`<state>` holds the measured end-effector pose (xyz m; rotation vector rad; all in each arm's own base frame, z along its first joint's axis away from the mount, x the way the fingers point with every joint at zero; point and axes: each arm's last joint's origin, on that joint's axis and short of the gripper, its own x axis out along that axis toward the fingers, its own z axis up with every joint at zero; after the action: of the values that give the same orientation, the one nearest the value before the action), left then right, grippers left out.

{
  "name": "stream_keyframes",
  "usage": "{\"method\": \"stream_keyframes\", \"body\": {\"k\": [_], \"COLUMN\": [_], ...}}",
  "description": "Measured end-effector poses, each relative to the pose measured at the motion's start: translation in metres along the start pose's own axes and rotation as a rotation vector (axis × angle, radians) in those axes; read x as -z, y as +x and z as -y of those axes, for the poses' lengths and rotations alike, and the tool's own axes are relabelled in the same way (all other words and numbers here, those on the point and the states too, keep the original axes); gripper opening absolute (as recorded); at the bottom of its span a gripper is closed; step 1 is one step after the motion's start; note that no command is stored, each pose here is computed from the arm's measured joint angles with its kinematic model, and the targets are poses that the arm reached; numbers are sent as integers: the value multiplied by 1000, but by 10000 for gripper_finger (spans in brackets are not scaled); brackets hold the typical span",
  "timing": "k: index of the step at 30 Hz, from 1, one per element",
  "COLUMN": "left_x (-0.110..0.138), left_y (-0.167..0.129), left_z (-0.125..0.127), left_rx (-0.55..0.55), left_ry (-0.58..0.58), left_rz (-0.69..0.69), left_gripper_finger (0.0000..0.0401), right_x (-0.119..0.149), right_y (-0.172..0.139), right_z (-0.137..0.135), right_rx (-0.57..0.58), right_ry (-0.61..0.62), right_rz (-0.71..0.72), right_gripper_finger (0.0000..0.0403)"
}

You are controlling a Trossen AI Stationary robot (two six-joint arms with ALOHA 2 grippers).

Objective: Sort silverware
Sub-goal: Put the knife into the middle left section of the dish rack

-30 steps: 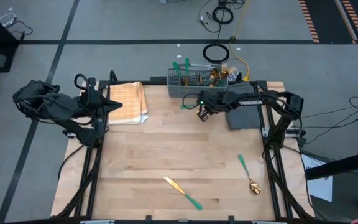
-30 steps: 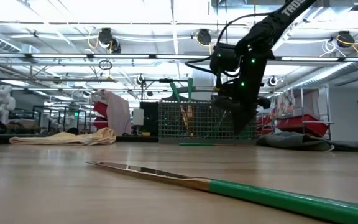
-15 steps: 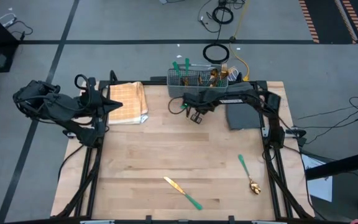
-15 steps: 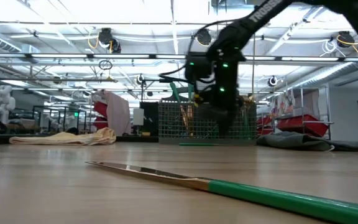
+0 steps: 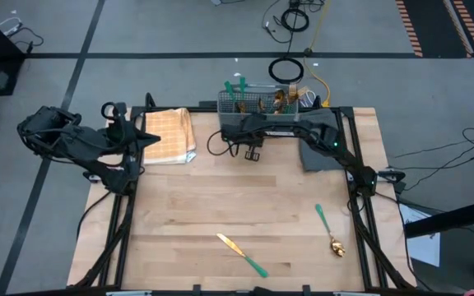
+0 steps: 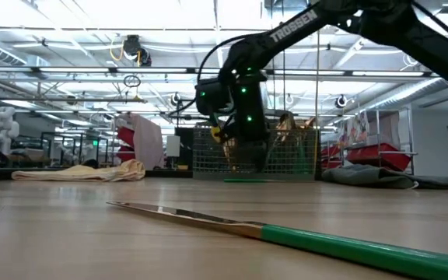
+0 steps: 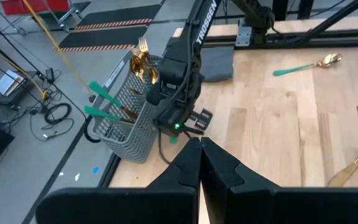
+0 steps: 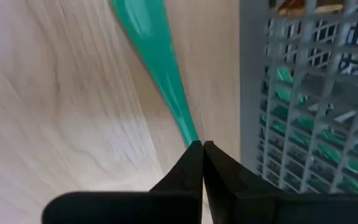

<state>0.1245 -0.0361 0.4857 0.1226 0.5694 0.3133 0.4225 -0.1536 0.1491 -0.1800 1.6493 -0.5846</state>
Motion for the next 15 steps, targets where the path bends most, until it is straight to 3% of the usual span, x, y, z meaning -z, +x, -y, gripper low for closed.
{"method": "stream_keyframes", "body": {"k": [2, 6, 11, 15], "left_x": [0, 0, 0, 0], "left_y": [0, 0, 0, 2], "left_z": [0, 0, 0, 0], "left_rx": [-1, -1, -1, -34], "left_ry": [3, 3, 2, -15], "left_rz": [-4, -4, -4, 5], "left_gripper_finger": [9, 9, 9, 9], "right_x": [-1, -1, 0, 1], "right_y": [-1, -7, -11, -27], "right_z": [1, 2, -5, -25], "right_rx": [11, -72, -68, 90], "right_ry": [-20, -15, -63, -137], "right_rz": [-16, 5, -3, 12], "right_gripper_finger": [0, 0, 0, 0]}}
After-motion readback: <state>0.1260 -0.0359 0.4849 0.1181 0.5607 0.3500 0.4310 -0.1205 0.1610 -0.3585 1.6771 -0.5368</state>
